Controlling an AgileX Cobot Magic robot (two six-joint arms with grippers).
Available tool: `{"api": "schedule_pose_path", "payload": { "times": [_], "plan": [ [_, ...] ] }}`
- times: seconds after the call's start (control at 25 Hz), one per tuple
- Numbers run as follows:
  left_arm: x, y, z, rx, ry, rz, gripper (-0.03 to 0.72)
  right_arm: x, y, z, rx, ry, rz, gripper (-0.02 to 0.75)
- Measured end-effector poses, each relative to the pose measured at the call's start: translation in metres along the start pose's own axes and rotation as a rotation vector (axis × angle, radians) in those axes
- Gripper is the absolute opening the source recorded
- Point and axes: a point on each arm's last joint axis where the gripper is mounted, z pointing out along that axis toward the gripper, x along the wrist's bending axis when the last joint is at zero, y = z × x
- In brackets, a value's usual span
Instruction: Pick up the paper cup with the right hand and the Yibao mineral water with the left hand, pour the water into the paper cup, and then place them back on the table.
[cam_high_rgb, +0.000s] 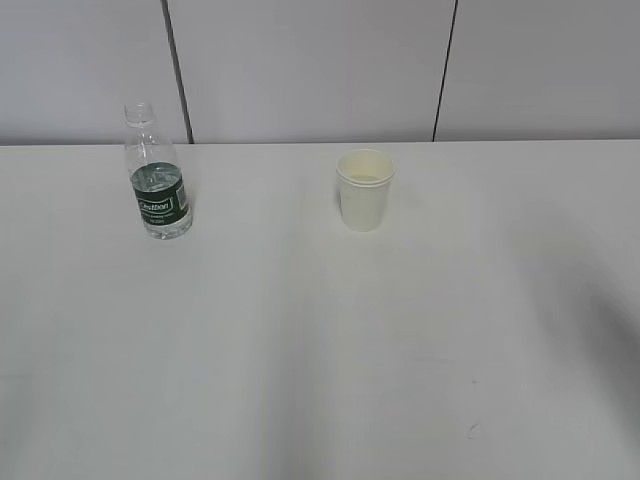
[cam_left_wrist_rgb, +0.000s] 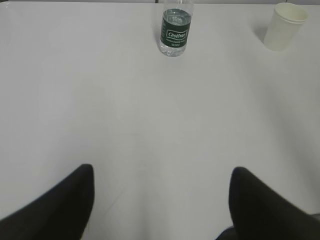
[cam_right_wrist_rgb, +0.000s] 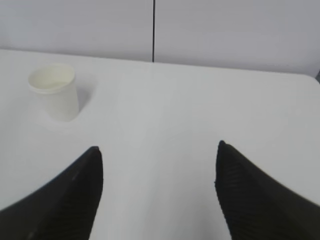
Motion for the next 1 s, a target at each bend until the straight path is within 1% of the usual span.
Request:
{"api": "schedule_pose_path", "payload": {
  "times": [0.16,0.28,0.48,0.6,0.88,1.0],
  "plan": [
    [0.000,0.000,0.000,0.000,0.000,0.000,0.511,0.003,-0.005,-0.002,0.057,0.020,0.038,0.551],
    [0.000,0.000,0.000,0.000,0.000,0.000,0.511,0.002,-0.007,-0.012,0.104,0.018,0.058,0.551],
    [0.000,0.000,0.000,0.000,0.000,0.000,0.511,-0.003,-0.004,-0.043,0.209,-0.007,0.085,0.551],
    [0.000,0.000,0.000,0.000,0.000,0.000,0.511,-0.006,-0.001,-0.066,0.243,-0.014,0.116,0.551],
    [0.000,0.000,0.000,0.000,0.000,0.000,0.511,-0.012,0.002,-0.125,0.250,-0.028,0.150,0.551],
    [0.000,0.000,0.000,0.000,0.000,0.000,0.511,-0.013,-0.003,-0.148,0.250,-0.025,0.122,0.551]
  ]
}}
